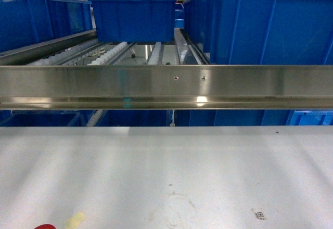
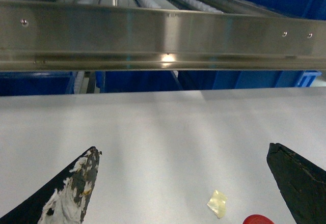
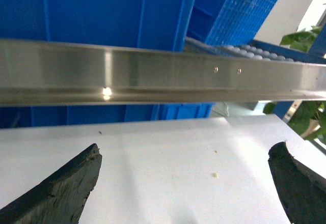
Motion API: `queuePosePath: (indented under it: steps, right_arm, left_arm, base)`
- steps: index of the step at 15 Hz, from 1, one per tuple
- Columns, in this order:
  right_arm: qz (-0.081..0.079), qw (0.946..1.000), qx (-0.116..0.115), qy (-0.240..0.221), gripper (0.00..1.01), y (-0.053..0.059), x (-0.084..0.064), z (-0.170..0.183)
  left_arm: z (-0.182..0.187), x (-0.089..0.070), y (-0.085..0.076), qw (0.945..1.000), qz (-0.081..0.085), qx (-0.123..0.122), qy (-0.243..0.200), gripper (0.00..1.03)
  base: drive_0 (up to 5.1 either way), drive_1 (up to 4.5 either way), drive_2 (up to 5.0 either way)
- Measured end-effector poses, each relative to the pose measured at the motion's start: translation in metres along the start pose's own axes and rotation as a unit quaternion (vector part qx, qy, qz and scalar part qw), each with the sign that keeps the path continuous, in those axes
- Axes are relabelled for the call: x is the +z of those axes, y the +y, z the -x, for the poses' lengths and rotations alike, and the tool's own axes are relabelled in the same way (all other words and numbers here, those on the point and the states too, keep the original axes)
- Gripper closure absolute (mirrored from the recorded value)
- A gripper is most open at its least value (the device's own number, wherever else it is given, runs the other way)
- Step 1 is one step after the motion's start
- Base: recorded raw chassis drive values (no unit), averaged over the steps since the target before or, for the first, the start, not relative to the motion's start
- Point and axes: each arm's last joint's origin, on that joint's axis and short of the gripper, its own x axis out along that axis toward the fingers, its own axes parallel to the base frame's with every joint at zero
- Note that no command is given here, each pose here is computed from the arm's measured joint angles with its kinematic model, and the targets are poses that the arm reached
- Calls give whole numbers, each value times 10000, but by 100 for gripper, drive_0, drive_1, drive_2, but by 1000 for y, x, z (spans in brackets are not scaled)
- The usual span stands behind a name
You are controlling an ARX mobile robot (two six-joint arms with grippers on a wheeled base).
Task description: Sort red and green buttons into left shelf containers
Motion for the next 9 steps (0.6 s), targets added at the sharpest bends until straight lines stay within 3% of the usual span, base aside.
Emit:
queuePosePath:
  steps: [1,4,6,9]
  right_arm:
    - [230,9991,-126,328,3,-1,-10,-11]
    - [568,9914,-447,1087,3,-9,-36,-33]
    - [614,9873,-638,1316,3,-18,-45,-47]
    - [529,9897,-740,1105,3,-22,-37,-51]
  left_arm:
    - [-3,-2,0,9999,98,-33,33,5]
    - [-8,-2,-1,9995,250,-160,59,5]
    - [-7,2,0,9996,244,-106,-37,5]
    - [-7,2,0,9997,239,-102,-49,5]
  base:
    - [0,0,0]
    - [0,0,0]
    - [0,0,0]
    - [0,0,0]
